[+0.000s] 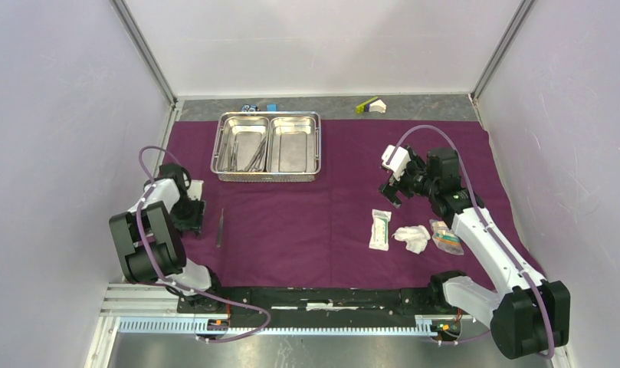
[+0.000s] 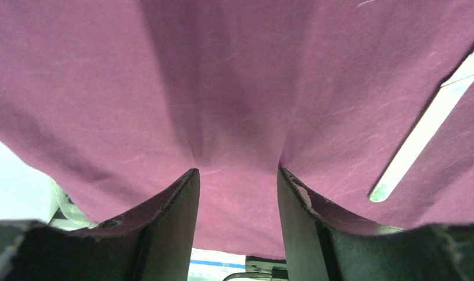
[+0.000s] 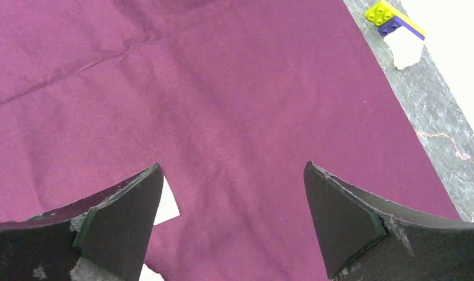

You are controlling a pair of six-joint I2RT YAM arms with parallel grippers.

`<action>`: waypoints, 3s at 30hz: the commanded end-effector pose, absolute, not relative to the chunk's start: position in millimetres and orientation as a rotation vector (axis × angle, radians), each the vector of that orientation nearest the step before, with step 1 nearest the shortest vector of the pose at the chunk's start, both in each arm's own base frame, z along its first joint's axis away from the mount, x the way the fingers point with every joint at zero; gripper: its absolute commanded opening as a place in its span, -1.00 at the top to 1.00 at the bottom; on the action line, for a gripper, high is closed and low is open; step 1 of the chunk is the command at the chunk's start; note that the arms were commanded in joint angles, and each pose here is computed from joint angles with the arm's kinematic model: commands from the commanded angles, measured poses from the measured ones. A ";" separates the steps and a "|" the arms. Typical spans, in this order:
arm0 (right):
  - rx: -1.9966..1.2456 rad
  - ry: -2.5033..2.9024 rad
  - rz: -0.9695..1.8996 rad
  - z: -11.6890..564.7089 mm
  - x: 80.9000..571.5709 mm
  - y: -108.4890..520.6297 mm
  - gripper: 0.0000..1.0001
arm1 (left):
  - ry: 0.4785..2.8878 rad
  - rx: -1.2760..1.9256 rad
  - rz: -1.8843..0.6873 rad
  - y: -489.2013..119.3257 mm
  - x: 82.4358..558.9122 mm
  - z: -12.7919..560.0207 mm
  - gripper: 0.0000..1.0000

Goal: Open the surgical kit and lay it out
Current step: Pick up the medical item from the container.

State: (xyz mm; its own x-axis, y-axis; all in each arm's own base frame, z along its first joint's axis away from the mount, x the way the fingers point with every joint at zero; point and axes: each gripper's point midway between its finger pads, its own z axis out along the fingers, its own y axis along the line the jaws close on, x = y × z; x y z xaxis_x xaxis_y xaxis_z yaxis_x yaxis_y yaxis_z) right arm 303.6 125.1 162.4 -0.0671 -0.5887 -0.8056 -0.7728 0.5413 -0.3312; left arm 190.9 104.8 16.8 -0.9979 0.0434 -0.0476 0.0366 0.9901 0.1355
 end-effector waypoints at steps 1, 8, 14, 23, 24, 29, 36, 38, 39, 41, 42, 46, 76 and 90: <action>-1.153 1.731 0.228 165.6 304.3 128.2 -0.94 | 3.001 0.062 0.277 126.3 203.8 43.4 -0.17; -1.154 1.737 0.229 163.7 304.7 128.0 -0.95 | 2.965 -0.041 0.265 156.2 207.4 55.1 -0.18; -1.156 1.744 0.231 161.5 305.2 128.2 -0.94 | 3.012 -0.134 0.214 180.8 189.9 35.6 -0.18; -1.157 1.753 0.233 158.5 305.7 127.9 -0.94 | 3.072 -0.209 0.166 196.8 157.6 3.1 -0.17; -1.157 1.756 0.234 157.8 305.6 127.9 -0.94 | 3.075 -0.216 0.160 197.5 152.5 1.1 -0.17; -1.157 1.759 0.234 157.3 306.2 127.7 -0.95 | 3.083 -0.273 0.154 207.9 130.5 -2.9 -0.17; -1.157 1.761 0.234 156.6 306.1 127.5 -0.94 | 3.080 -0.290 0.120 203.8 113.9 -3.0 -0.17; -1.158 1.764 0.236 155.8 306.0 127.6 -0.94 | 3.067 -0.292 0.110 201.7 115.7 -0.7 -0.17; -1.158 1.763 0.236 156.1 306.2 127.6 -0.94 | 3.055 -0.298 0.102 201.6 118.2 1.3 -0.17; -1.160 1.766 0.238 155.3 305.7 127.9 -0.94 | 3.035 -0.314 0.071 200.4 123.9 4.6 -0.17; -1.160 1.767 0.239 154.9 305.5 127.9 -0.94 | 3.027 -0.321 0.071 201.9 126.1 6.7 -0.18; -1.159 1.765 0.237 155.7 305.8 127.7 -0.94 | 2.961 -0.347 0.083 212.7 143.7 19.7 -0.20; -1.092 1.766 0.168 174.9 312.9 118.7 -0.94 | 2.518 -0.083 -0.049 114.7 301.7 124.4 -0.49; -1.113 1.871 0.132 151.4 319.8 108.9 -0.94 | 2.641 -0.229 -0.085 130.6 426.4 67.8 -0.49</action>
